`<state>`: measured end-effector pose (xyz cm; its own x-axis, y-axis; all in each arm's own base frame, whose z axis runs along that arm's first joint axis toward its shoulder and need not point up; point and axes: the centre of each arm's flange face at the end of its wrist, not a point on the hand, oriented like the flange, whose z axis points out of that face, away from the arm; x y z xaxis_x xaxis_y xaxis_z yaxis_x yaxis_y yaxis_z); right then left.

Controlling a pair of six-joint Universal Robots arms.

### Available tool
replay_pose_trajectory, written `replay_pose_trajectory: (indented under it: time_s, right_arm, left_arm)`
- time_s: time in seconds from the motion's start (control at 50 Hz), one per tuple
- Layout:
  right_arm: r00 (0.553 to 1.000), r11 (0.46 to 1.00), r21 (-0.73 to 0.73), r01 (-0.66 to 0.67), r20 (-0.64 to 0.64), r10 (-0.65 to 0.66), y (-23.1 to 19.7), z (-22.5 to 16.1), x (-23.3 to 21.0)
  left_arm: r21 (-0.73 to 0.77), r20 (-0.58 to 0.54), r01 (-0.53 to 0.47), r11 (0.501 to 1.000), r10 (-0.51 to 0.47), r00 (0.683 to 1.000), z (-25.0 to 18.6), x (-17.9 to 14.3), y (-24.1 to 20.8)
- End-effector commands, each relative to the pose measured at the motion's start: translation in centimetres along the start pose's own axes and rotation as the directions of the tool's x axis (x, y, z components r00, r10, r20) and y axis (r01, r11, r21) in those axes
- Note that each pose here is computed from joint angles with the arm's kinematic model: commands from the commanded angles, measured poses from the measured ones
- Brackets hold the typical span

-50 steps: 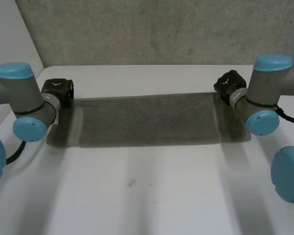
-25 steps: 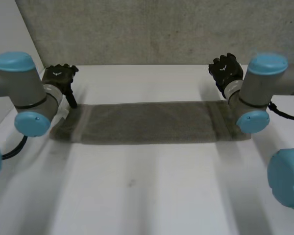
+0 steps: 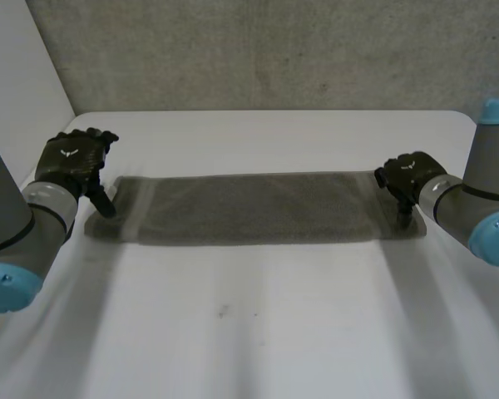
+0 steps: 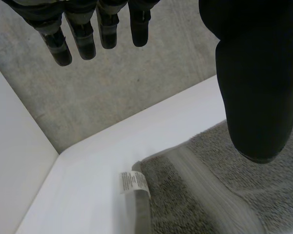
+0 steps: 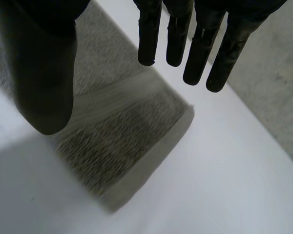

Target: Fold the towel.

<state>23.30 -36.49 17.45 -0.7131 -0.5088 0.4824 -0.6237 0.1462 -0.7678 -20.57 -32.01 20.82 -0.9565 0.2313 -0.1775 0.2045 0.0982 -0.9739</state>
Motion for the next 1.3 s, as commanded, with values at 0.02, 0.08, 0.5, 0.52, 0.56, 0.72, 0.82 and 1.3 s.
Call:
replay_pose_trajectory:
  time_s: [0.02,0.08,0.5,0.52,0.56,0.72,0.82,1.3]
  right_arm:
    - [0.998,0.996,-0.060,-0.060,0.003,0.060,3.2,1.3,0.1]
    - [0.998,0.995,-0.074,-0.066,0.001,0.066,4.0,1.7,0.2]
    - [0.994,0.990,-0.109,-0.087,-0.079,0.078,6.2,2.4,3.1]
    - [0.992,0.989,-0.114,-0.091,-0.095,0.081,6.4,2.2,3.9]
    - [0.990,0.988,-0.124,-0.089,-0.115,0.075,6.8,2.0,4.9]
    - [0.979,0.980,-0.196,0.029,-0.193,-0.067,8.9,1.4,9.7]
    - [0.950,0.984,-0.148,0.101,-0.279,-0.139,6.5,0.9,12.7]
    - [0.896,0.832,0.490,0.259,0.199,-0.396,-10.8,-5.8,-23.3]
  left_arm:
    - [0.009,-0.005,0.040,0.999,-0.040,0.999,-0.7,0.2,0.1]
    - [0.012,-0.005,0.042,0.999,-0.042,0.999,-0.7,0.2,0.0]
    - [0.009,-0.006,0.043,0.999,-0.043,0.999,-0.8,0.2,0.1]
    - [0.015,-0.003,0.043,0.999,-0.043,0.999,-0.9,0.1,-0.1]
    - [0.018,-0.004,0.043,0.999,-0.043,0.999,-1.0,0.1,-0.2]
    - [0.019,0.001,0.044,0.999,-0.044,0.999,-1.0,0.0,-0.3]
    - [0.022,0.003,0.044,0.999,-0.044,0.999,-1.1,-0.1,-0.4]
    - [0.038,0.009,0.068,0.997,-0.068,0.998,-1.4,-0.4,-1.0]
